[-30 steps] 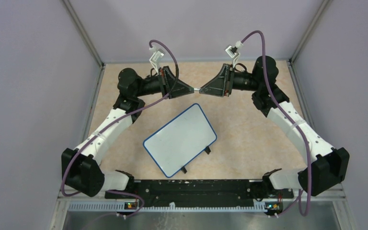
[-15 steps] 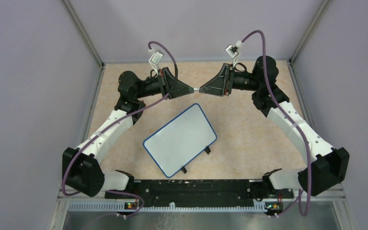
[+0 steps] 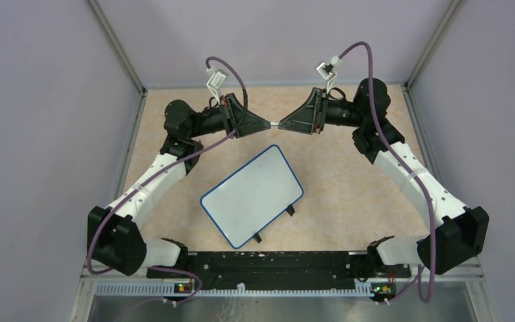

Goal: Write a sentence on the whiteboard
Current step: Open the whiteboard marker from the pen cap.

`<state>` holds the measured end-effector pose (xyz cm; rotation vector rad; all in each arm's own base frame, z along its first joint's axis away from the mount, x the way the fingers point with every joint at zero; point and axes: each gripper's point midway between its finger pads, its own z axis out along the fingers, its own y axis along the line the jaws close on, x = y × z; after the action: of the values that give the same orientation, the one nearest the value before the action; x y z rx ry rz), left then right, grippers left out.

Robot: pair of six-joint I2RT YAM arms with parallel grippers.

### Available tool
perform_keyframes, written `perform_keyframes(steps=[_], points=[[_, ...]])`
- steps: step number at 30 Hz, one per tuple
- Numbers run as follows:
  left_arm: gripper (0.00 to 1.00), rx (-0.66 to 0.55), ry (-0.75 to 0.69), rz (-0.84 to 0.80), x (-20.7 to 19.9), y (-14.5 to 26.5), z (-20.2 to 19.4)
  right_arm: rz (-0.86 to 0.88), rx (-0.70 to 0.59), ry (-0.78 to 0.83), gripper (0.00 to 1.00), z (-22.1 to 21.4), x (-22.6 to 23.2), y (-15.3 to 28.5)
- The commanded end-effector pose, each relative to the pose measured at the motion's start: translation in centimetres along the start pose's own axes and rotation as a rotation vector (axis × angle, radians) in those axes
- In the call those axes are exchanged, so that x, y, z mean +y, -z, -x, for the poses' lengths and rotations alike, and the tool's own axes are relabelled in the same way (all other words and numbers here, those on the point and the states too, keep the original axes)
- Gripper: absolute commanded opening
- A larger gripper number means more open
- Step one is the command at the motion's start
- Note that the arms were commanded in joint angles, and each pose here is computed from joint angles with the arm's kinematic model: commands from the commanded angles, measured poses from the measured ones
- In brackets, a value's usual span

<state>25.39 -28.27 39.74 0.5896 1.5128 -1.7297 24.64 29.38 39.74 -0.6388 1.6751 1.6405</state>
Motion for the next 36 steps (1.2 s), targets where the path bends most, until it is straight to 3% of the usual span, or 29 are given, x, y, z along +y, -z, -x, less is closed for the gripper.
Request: perform_keyframes(steps=[1,6,17,29,36], points=[[0.0,-0.061,-0.043,0.002,-0.4,0.2,1.4,0.04,-0.017,0.048,0.37,0.8,1.9,0.3],[0.0,-0.063,-0.053,-0.016,-0.9,0.2,1.6,0.032,-0.015,0.044,0.42,0.6,1.7,0.3],[0.0,-0.029,-0.033,0.004,0.1,-0.2,0.4,0.056,-0.014,0.048,0.4,1.0,2.1,0.1],[0.0,0.016,-0.048,-0.015,-0.1,-1.6,0.0,0.081,-0.001,0.054,0.32,0.8,2.6,-0.3],[0.0,0.035,-0.068,-0.022,-0.3,-1.7,-0.5,0.069,0.005,0.055,0.17,0.5,2.3,-0.3]])
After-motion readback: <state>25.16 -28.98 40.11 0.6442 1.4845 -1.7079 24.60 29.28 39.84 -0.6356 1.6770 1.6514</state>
